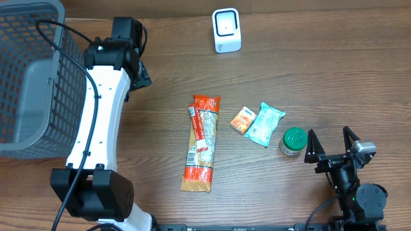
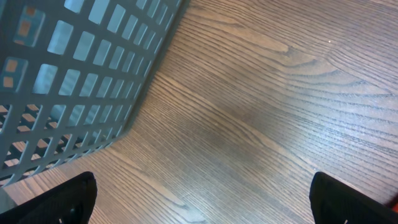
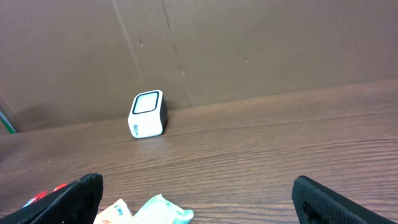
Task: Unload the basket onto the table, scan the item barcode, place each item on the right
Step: 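Retract the left gripper back beside the basket and hold, then move the right gripper left over the teal wipes and Kleenex pack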
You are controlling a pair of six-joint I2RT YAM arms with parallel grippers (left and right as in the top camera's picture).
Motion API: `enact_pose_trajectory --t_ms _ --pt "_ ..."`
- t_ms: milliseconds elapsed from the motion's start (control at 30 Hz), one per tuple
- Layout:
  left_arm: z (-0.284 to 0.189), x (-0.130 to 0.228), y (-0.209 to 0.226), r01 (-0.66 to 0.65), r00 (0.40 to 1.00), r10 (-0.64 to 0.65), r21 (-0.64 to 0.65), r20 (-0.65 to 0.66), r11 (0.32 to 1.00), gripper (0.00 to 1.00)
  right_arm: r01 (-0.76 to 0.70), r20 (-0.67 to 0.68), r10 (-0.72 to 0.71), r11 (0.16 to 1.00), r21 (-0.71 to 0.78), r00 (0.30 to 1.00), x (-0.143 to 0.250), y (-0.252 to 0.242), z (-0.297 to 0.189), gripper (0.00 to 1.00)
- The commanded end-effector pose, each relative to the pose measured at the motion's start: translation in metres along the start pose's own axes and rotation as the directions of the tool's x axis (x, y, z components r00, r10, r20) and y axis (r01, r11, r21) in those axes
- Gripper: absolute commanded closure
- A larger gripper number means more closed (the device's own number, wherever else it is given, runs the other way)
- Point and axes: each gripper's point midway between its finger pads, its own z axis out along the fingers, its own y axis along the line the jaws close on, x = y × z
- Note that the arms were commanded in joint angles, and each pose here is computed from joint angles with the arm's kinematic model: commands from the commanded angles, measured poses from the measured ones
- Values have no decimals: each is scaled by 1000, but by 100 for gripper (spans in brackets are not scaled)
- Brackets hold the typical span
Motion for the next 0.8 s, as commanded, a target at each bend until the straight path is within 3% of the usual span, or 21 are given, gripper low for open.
enact_pose_trajectory --t_ms 0,767 --pt "-5 -3 0 12 1000 -12 12 14 1000 0 -3 3 3 1000 3 1000 2 -2 0 0" --pt "-5 -3 0 12 1000 -12 12 14 1000 0 -102 -78 91 985 -140 993 -6 30 -9 0"
